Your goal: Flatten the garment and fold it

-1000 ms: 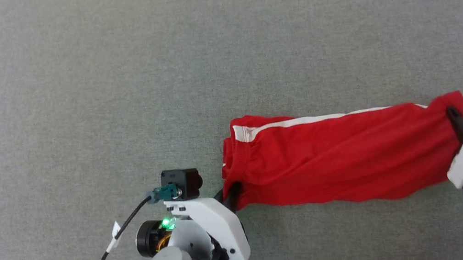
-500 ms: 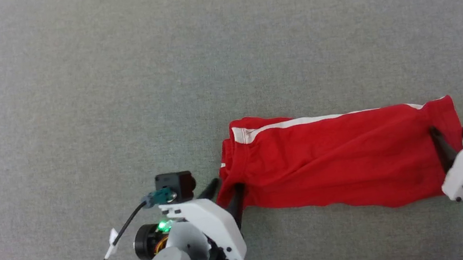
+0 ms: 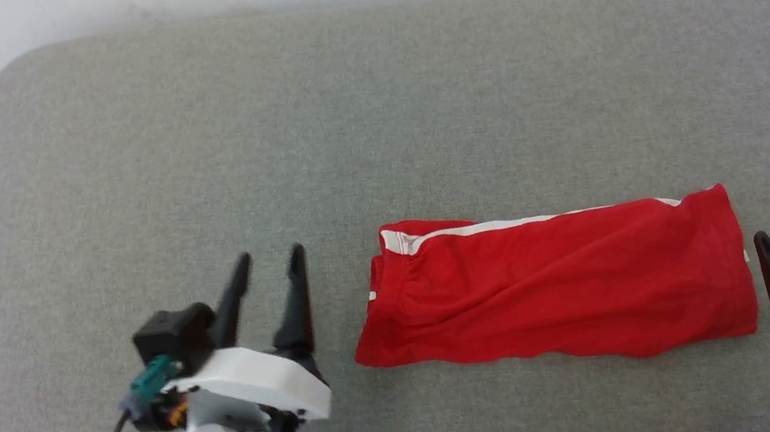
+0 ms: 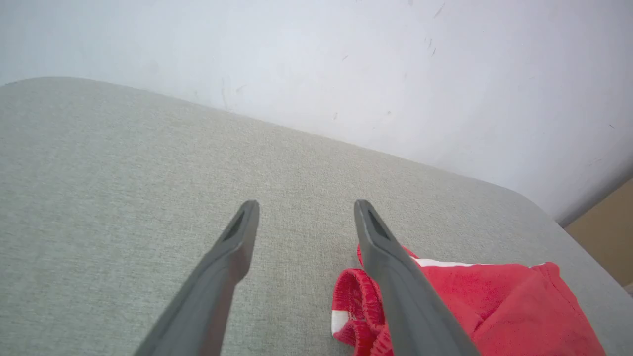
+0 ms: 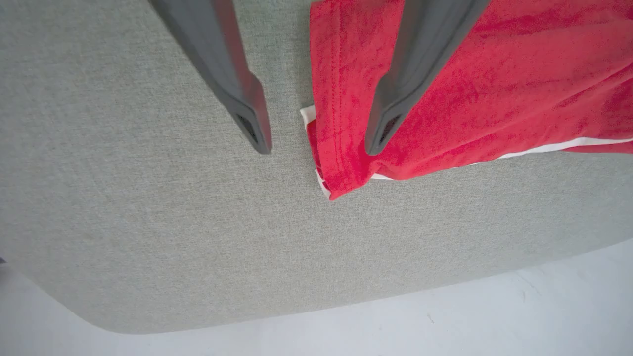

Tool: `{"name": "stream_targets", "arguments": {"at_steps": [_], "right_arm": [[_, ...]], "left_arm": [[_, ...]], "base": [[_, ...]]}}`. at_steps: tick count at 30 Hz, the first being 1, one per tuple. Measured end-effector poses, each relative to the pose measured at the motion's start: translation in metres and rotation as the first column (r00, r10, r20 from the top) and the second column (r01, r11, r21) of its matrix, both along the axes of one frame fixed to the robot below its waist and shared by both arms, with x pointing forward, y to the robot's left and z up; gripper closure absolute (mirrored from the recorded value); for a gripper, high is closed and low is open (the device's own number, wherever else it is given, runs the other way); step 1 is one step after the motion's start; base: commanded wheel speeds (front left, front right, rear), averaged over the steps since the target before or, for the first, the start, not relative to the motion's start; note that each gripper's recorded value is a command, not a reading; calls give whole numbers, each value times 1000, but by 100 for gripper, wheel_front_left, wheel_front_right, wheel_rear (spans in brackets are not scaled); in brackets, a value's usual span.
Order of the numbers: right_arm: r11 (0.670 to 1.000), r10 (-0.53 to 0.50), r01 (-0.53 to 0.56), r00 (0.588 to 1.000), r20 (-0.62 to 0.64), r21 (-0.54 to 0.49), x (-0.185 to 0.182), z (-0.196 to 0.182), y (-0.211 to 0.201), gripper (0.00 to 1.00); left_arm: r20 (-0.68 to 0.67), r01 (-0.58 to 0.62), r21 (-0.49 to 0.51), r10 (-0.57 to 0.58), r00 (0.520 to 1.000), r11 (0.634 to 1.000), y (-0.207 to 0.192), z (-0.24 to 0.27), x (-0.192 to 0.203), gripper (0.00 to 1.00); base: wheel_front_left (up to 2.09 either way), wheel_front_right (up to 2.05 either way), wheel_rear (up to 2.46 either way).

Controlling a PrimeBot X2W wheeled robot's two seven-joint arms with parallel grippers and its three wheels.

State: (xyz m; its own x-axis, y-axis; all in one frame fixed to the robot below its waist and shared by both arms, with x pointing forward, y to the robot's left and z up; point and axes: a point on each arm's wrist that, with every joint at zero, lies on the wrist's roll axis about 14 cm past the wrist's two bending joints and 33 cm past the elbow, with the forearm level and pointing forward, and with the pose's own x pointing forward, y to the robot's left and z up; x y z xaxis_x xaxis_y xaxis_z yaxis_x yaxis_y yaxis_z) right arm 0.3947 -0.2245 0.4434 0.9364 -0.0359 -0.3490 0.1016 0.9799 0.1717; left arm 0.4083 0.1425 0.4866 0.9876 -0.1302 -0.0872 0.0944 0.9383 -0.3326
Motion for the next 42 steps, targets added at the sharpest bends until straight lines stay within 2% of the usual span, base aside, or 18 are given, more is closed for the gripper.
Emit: {"name": "stream_targets", "arguments": {"at_steps": [5, 11, 19, 24, 27, 31, 32, 33, 35, 38, 42], "right_arm": [[1000, 1, -1, 999, 47, 20, -3, 7, 3, 0], [999, 19, -20, 1000, 15, 42, -2, -5, 13, 0], [996, 37, -30, 996, -83, 89, 9, -28, 22, 0], [996, 19, -6, 988, -154, 85, 20, -41, 17, 0], [996, 11, 9, 972, -234, 85, 23, -55, 13, 0], [996, 51, -25, 939, -341, 81, 25, -71, 23, 0], [996, 65, -35, 928, -366, 86, 25, -74, 26, 21], [995, 74, -44, 918, -390, 87, 25, -76, 27, 59], [995, 89, -57, 903, -421, 87, 25, -78, 28, 100], [995, 90, -61, 908, -408, 84, 29, -74, 29, 100], [997, 52, -30, 939, -340, 70, 37, -64, 23, 100]], "left_arm": [[162, -63, 108, 45, 986, 992, 20, 38, 11, 0], [303, -127, 163, 73, 950, 978, 30, 72, 19, 0], [297, -159, 168, 104, 949, 973, 38, 63, 18, 0], [283, -170, 159, 120, 952, 973, 41, 56, 15, 0], [270, -172, 159, 125, 955, 972, 44, 50, 14, 0], [259, -183, 162, 137, 956, 970, 50, 45, 12, 0], [256, -185, 163, 139, 956, 969, 51, 44, 12, 0], [255, -187, 162, 142, 957, 969, 52, 44, 12, 0], [252, -189, 163, 144, 957, 968, 53, 42, 12, 0], [247, -194, 161, 151, 957, 968, 56, 40, 12, 0], [243, -193, 161, 150, 958, 968, 56, 38, 13, 0]], "base": [[0, 0, 0], [0, 0, 0], [0, 0, 0], [0, 0, 0], [0, 0, 0], [0, 0, 0], [0, 0, 0], [0, 0, 0], [0, 0, 0], [0, 0, 0], [0, 0, 0]]}}
